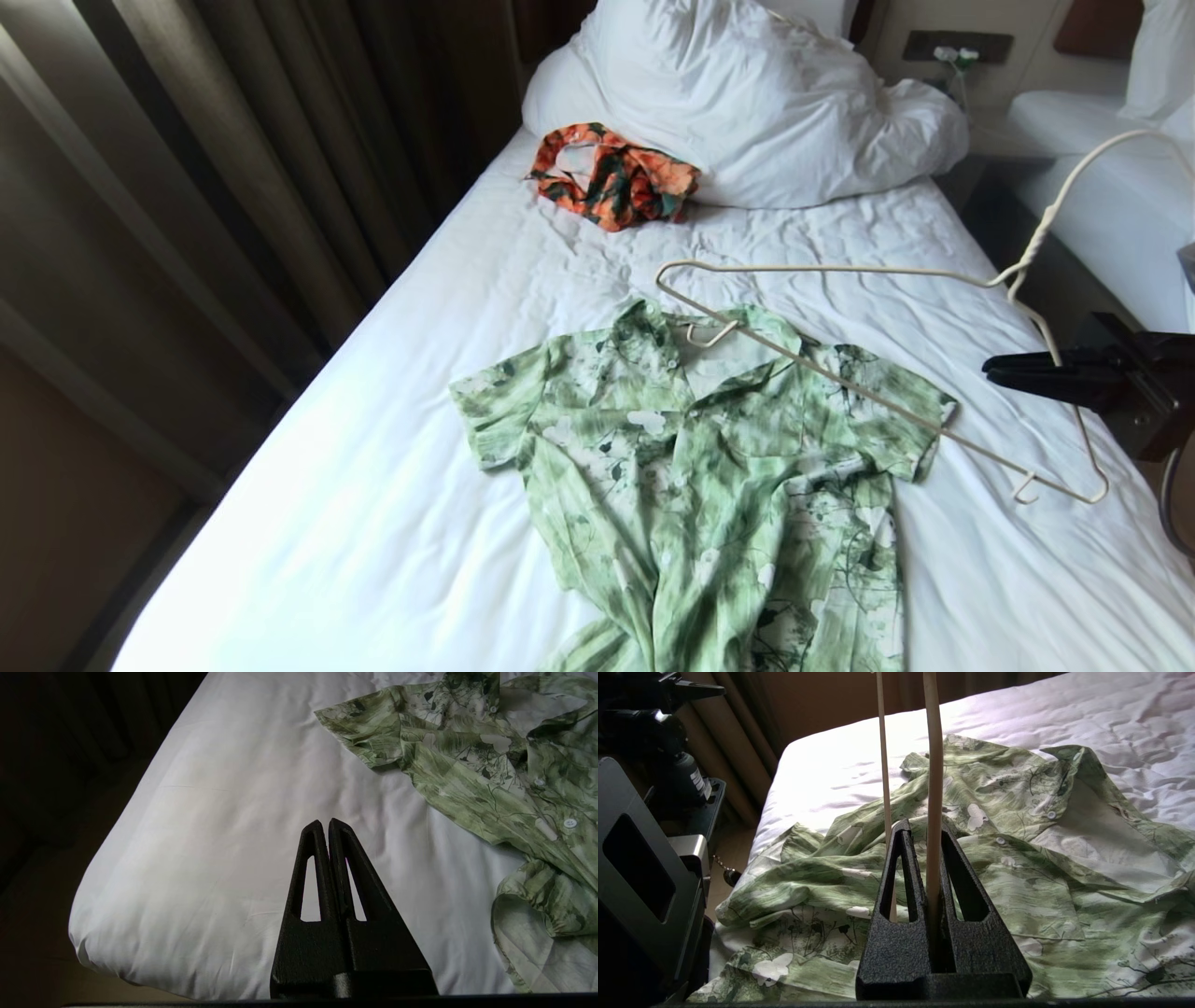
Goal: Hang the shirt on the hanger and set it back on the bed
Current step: Lift the shirt and hanger
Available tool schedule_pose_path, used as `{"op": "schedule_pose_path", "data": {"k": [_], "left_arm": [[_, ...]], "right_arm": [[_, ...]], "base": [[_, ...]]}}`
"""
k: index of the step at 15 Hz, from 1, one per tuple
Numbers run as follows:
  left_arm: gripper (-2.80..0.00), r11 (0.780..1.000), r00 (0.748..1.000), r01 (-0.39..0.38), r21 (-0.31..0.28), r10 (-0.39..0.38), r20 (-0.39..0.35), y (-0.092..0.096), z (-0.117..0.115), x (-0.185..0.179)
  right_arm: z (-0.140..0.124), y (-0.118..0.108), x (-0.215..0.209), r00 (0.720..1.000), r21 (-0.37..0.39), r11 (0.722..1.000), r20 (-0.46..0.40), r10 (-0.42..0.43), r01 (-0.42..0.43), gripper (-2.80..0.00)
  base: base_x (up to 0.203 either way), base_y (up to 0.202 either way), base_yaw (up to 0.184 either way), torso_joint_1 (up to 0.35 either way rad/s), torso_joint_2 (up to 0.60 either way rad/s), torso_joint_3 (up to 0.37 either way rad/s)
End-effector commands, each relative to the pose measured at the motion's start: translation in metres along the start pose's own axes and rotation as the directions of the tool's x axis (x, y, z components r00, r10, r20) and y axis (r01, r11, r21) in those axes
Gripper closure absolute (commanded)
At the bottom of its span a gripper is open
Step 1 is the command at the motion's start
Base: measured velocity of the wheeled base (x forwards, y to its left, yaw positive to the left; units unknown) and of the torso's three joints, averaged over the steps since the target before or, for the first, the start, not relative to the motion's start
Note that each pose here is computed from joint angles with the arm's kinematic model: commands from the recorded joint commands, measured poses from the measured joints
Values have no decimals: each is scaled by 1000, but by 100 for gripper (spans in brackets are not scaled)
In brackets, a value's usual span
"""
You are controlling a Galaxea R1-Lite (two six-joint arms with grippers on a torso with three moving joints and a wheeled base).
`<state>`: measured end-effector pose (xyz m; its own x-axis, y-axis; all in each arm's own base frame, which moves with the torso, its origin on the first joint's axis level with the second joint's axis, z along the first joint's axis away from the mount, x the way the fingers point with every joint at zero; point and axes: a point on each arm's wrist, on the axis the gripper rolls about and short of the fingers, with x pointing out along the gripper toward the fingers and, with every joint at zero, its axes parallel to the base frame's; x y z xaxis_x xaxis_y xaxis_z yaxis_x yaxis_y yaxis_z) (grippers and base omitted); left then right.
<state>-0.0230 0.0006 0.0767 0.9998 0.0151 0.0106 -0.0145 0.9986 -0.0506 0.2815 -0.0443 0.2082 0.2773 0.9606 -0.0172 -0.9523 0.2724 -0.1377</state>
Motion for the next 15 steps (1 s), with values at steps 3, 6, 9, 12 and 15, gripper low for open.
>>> {"op": "schedule_pose_path", "data": {"k": [3,6,9,12,15], "left_arm": [[0,1000,1000,-1,0,1,-1,0,0,0],[0,1000,1000,0,0,0,-1,0,0,0],[0,1000,1000,-1,0,1,-1,0,0,0],[0,1000,1000,0,0,0,-1,0,0,0],[0,1000,1000,-3,7,3,-3,0,0,0]], "right_arm": [[-11,11,1,1000,42,999,3,11,-12,0],[-38,13,-2,1000,93,996,-1,1,0,0],[-59,11,-3,1000,71,997,-1,-5,5,0],[-68,14,-16,999,91,995,-8,-50,50,0],[-72,10,-26,996,53,995,-11,-87,87,0]], "base": [[0,0,0,0,0,0],[0,0,0,0,0,0],[0,0,0,0,0,0],[0,0,0,0,0,0],[0,0,0,0,0,0]]}}
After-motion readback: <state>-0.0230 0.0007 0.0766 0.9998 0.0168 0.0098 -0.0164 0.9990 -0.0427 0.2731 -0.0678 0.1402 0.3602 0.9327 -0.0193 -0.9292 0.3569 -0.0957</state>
